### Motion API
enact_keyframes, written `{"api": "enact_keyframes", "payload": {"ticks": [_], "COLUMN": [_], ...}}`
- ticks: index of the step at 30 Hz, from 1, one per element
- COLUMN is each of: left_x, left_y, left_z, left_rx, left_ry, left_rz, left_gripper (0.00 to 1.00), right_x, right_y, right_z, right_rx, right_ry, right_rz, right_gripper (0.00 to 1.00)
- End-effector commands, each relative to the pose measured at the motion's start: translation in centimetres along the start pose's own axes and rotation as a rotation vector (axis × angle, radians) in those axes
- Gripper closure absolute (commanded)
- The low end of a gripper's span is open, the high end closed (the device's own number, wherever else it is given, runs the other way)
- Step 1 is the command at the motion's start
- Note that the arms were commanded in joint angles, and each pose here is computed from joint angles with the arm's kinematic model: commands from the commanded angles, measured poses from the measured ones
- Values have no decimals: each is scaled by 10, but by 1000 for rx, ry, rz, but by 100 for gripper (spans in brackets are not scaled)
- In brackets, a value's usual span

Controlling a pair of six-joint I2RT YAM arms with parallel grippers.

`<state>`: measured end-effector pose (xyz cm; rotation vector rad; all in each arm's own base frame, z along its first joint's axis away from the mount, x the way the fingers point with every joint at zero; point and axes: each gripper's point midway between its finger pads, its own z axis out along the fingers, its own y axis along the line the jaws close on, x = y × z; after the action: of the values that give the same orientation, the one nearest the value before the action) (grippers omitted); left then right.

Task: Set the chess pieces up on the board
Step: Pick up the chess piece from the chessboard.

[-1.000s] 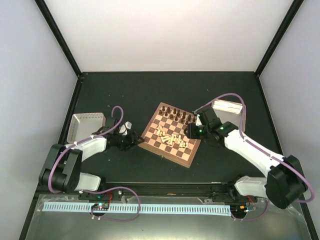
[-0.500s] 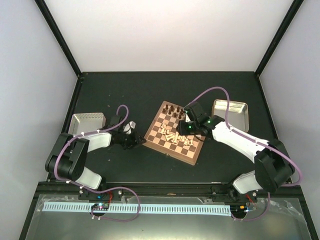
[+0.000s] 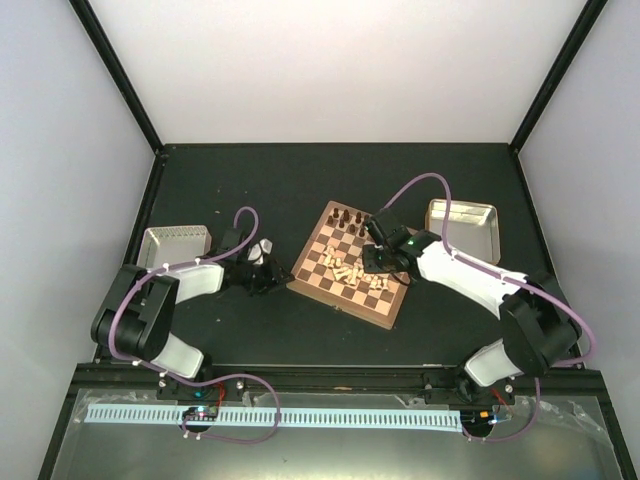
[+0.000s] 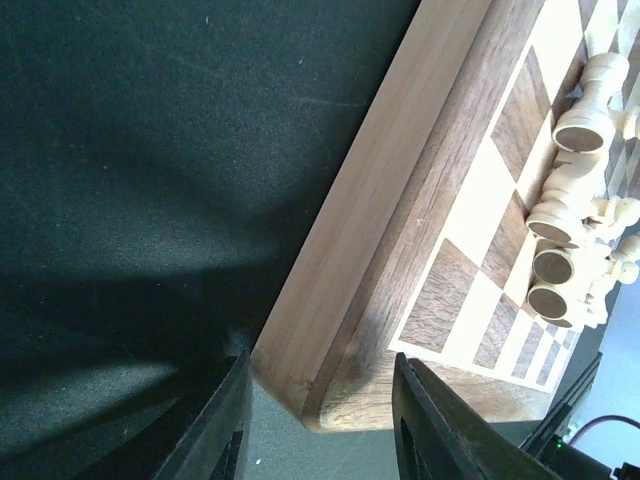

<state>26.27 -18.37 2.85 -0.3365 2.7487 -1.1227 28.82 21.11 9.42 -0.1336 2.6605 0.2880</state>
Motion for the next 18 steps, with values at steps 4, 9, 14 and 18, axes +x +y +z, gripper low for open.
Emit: {"api": "enact_keyframes", "payload": {"ticks": [4, 9, 14, 18], "left_x": [-17, -19, -19, -20], "left_y": [-20, -23, -27, -30], "left_z": [-11, -17, -21, -26], "left_rx": [18, 15, 21, 26], "left_ry": [-79, -98, -110, -125], "left_rz": [77, 95, 107, 117], "left_gripper": [57, 55, 54, 53], "right_x": [5, 5, 6, 7], "right_y": [0, 4, 5, 9], "right_z": [13, 18, 25, 29], "right_rx": [31, 13, 8, -12], "right_ry": [45, 52, 53, 57], "right_rz": [-6, 3, 21, 41], "right_gripper": [72, 72, 74, 74]}}
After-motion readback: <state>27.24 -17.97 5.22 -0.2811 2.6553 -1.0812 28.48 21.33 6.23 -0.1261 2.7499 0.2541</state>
